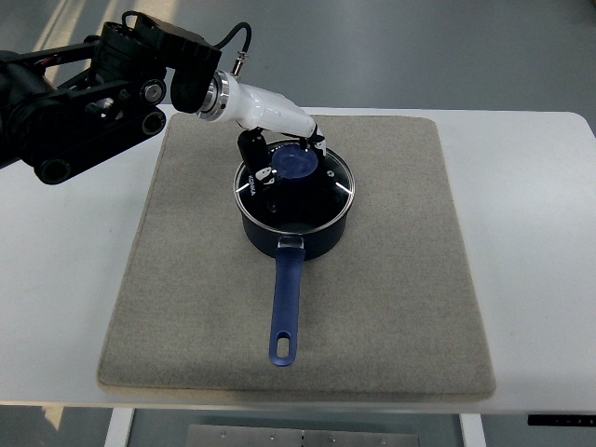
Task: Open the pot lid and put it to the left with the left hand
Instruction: 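Close the left hand's fingers around the blue lid knob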
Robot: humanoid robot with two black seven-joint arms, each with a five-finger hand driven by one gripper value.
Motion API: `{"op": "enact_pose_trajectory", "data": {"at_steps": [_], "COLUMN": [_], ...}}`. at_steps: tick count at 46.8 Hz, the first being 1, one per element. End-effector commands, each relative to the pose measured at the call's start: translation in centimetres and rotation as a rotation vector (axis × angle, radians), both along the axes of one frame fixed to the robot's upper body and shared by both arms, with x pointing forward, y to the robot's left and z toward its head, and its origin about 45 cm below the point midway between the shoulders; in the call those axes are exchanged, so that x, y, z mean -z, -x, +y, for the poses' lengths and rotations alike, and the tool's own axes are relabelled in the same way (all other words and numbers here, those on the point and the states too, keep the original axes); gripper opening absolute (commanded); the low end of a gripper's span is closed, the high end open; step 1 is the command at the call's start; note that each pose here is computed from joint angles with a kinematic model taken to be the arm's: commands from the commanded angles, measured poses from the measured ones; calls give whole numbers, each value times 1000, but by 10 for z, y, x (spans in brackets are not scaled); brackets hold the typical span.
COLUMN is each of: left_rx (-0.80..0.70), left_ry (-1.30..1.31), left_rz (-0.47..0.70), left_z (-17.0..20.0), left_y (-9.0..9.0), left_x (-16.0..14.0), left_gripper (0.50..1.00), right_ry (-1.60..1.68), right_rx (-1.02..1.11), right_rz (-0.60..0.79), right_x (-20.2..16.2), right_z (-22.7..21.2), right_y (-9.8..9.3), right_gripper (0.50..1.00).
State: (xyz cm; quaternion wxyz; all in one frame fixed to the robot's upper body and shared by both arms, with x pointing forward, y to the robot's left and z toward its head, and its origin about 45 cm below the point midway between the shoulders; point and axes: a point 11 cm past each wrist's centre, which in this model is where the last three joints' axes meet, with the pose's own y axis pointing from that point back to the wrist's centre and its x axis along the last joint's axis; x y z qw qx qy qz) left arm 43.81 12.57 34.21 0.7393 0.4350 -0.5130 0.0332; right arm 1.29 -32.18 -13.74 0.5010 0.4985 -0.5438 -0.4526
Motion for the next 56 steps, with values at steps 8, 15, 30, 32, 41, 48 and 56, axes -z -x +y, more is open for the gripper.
{"op": "enact_pose_trajectory", "data": {"at_steps": [8,15,30,32,41,48,56], "left_rx": [0,-1,1,2,2,1,3], "left_ry": [1,1,2,4,12,11,14], "left_rz": [2,2,-1,-2,-16,-18,-25], "left_z": [0,0,0,0,-1,0,-2], "left_y": [0,0,0,0,-1,-1,-2], "left_x": [1,1,0,0,-2,-4,-7], "left_gripper": [786,741,662,647,579,500,500], "right_ry": [0,0,0,0,0,0,0], "right_rx": [-1,0,0,0,0,0,0], "right_rz": [0,0,0,0,0,0,0], "right_x": [0,0,0,0,0,0,0], "right_z": [0,0,0,0,0,0,0], "right_y": [0,0,0,0,0,0,0], "right_gripper": [915,915,915,915,915,915,915]}}
